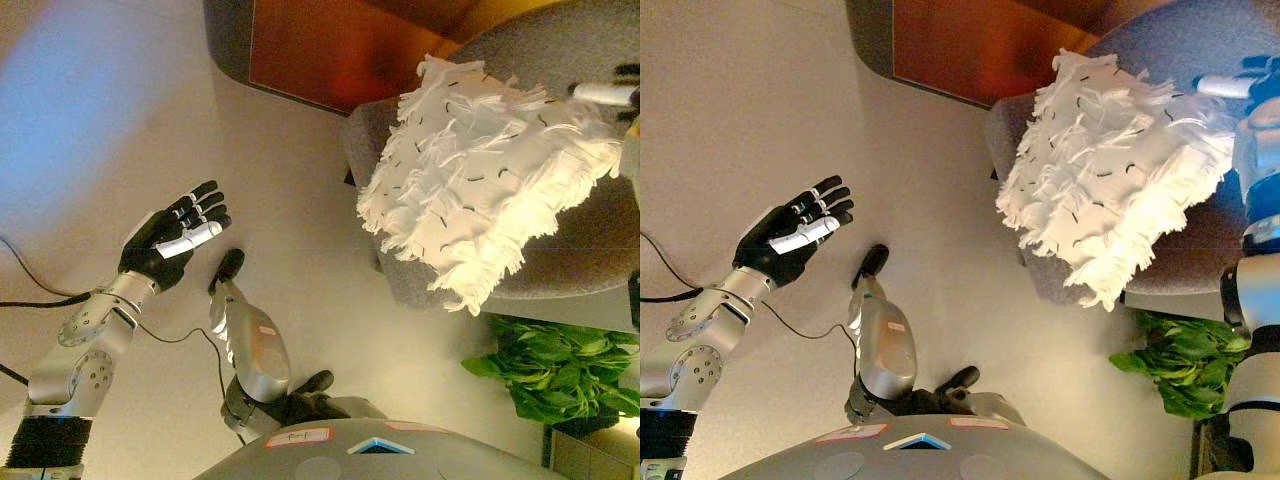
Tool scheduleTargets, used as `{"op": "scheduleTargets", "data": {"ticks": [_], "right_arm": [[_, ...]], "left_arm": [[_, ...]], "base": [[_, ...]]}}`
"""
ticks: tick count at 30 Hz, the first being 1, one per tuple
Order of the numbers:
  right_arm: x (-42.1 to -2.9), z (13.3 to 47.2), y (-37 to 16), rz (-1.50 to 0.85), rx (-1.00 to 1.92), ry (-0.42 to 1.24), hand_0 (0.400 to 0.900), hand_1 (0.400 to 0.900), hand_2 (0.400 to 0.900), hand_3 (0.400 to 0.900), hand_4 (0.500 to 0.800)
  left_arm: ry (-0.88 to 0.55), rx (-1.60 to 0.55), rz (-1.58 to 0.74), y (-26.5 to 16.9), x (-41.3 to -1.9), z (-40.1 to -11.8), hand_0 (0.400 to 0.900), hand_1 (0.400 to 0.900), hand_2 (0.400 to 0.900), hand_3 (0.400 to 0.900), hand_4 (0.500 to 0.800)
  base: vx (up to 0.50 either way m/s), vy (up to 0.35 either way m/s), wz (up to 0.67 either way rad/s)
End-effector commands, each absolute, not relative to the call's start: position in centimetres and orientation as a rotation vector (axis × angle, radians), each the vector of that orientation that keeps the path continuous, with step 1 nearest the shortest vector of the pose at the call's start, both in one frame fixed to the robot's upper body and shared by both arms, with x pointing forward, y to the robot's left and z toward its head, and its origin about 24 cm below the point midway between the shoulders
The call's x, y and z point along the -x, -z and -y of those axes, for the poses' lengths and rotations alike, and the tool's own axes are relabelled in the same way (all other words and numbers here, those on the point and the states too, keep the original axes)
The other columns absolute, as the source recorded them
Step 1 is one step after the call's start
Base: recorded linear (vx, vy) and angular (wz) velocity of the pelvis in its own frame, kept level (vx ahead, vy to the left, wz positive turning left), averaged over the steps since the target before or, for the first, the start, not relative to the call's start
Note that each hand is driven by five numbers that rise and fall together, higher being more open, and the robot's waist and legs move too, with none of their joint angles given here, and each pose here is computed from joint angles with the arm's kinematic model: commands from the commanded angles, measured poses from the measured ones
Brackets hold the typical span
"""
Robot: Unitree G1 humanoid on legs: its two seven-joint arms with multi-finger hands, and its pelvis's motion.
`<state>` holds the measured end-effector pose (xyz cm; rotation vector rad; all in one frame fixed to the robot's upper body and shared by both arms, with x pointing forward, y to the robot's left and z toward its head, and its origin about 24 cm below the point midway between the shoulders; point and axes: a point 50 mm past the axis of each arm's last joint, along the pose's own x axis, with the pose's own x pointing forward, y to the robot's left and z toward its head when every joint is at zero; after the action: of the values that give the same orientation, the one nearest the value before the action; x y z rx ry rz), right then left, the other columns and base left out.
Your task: Pick up the pillow and put it on the sofa.
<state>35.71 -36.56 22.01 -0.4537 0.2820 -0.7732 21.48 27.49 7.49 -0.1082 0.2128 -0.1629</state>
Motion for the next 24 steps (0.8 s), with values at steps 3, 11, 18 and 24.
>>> {"op": "scheduleTargets", "data": {"ticks": [3,11,18,24], "right_arm": [[-32.6,40.4,-27.9,-0.143,0.507,1.127,0.900,0.900,0.900,0.900,0.800],[-33.3,38.2,-30.0,0.101,0.563,1.159,0.900,0.900,0.900,0.900,0.800],[-34.8,33.0,-27.3,0.344,0.444,0.813,0.900,0.900,0.900,0.900,0.800],[-33.3,27.9,-21.7,0.404,0.362,0.517,0.900,0.900,0.900,0.900,0.800]], "left_arm": [[0.332,0.060,-0.051,-11.4,-22.8,-24.7,0.900,0.900,0.900,0.900,0.800],[0.344,0.060,-0.049,-11.0,-22.4,-24.3,0.900,0.900,0.900,0.900,0.800],[0.337,0.074,-0.062,-9.3,-21.7,-23.6,0.900,0.900,0.900,0.900,0.800],[0.321,0.113,-0.026,-8.2,-22.0,-22.4,0.900,0.900,0.900,0.900,0.800]], "base": [[-0.001,0.020,0.04],[-0.011,0.023,0.00],[0.015,0.117,-0.21],[-0.076,0.169,-0.35]]}}
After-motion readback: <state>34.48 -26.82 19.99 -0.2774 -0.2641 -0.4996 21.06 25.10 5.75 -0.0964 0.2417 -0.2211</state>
